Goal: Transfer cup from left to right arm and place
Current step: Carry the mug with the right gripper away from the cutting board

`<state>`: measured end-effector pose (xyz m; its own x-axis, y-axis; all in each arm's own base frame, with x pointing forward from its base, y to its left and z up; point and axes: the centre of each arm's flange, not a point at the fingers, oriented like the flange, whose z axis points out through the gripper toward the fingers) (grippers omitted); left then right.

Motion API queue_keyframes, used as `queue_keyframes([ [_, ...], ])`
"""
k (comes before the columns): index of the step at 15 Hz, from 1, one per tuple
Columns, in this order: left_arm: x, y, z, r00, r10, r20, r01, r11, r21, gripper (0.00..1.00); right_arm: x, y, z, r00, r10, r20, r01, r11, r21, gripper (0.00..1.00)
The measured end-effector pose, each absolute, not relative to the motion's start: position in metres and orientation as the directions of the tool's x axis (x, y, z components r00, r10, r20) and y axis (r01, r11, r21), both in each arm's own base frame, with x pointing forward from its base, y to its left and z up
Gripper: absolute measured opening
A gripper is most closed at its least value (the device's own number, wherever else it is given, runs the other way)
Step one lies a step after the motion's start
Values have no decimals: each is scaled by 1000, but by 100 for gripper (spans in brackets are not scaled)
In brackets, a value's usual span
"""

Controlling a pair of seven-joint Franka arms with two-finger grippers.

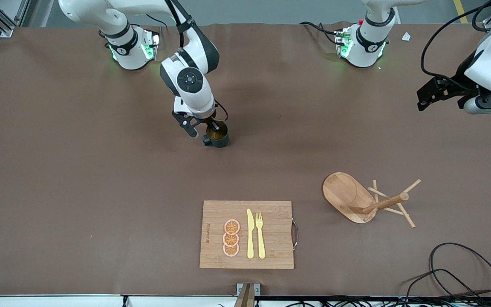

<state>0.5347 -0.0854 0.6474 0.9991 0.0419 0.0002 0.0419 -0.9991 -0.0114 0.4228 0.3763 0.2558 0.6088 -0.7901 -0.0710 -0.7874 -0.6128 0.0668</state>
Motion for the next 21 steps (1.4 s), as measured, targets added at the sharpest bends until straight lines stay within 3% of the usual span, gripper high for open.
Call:
queue_keyframes([
  [6,530,-79,651,995,102,-10,102,-995,-13,100,498,249,316,371,-926,-76,-923,-377,83,6],
  [9,528,-79,652,994,111,-19,110,-994,-16,100,514,191,344,331,-942,-45,-938,-334,89,6],
  [13,527,-79,651,994,110,-25,110,-994,-18,100,539,75,349,357,-933,-51,-929,-360,87,6],
  [16,527,-79,651,994,110,-26,109,-994,-18,100,542,-6,343,353,-934,-61,-931,-357,76,6],
  [21,527,-80,651,994,109,-26,109,-994,-18,100,512,-54,289,310,-950,-29,-950,-311,26,6],
])
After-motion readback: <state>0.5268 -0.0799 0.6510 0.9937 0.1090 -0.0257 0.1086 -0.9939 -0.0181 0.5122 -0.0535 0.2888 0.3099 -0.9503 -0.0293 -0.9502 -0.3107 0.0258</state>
